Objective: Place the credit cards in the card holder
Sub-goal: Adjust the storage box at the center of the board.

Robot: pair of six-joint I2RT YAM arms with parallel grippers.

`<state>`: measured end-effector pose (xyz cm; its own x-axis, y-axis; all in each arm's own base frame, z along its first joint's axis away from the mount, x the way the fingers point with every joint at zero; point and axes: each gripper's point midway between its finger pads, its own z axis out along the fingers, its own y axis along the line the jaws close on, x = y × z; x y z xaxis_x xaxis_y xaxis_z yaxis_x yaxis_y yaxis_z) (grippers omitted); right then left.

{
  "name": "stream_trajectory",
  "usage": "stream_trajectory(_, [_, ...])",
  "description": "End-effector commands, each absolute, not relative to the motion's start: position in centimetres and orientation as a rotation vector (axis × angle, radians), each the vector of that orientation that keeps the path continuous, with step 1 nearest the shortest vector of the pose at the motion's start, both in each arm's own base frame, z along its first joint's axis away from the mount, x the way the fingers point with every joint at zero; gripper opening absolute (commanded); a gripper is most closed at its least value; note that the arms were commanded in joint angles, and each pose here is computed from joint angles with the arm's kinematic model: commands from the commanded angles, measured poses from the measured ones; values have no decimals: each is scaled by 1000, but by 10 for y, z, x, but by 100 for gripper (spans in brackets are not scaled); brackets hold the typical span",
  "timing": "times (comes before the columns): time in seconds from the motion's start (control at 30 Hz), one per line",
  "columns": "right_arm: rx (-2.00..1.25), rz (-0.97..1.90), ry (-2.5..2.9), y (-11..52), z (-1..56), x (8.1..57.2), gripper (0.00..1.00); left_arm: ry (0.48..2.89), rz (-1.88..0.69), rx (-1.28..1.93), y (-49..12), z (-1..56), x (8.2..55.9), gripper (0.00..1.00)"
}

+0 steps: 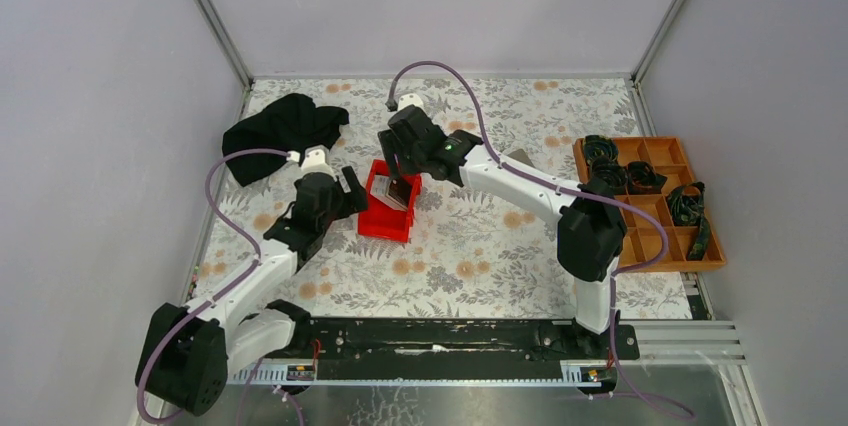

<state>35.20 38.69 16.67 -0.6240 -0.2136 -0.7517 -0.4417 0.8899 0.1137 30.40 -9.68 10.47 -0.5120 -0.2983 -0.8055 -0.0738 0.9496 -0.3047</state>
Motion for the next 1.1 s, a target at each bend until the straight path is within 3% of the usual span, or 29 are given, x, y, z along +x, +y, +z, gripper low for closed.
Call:
stream_trajectory(0.0, [-359, 283, 2270, 368, 177, 357, 71, 2127, -328, -290, -104, 97, 296, 87])
stream_trajectory(0.47, [-368, 241, 2277, 358, 172, 354, 72, 2217, -330, -223, -122, 79, 275, 82])
stream_trajectory(0.93, [-397, 229, 2266, 353, 173, 351, 71, 2240, -120, -371, -120, 51, 281, 66])
stream_trajectory(1.07, [-411, 221, 2262, 351, 175, 350, 67, 2220, -97, -408, -124, 52, 285, 52])
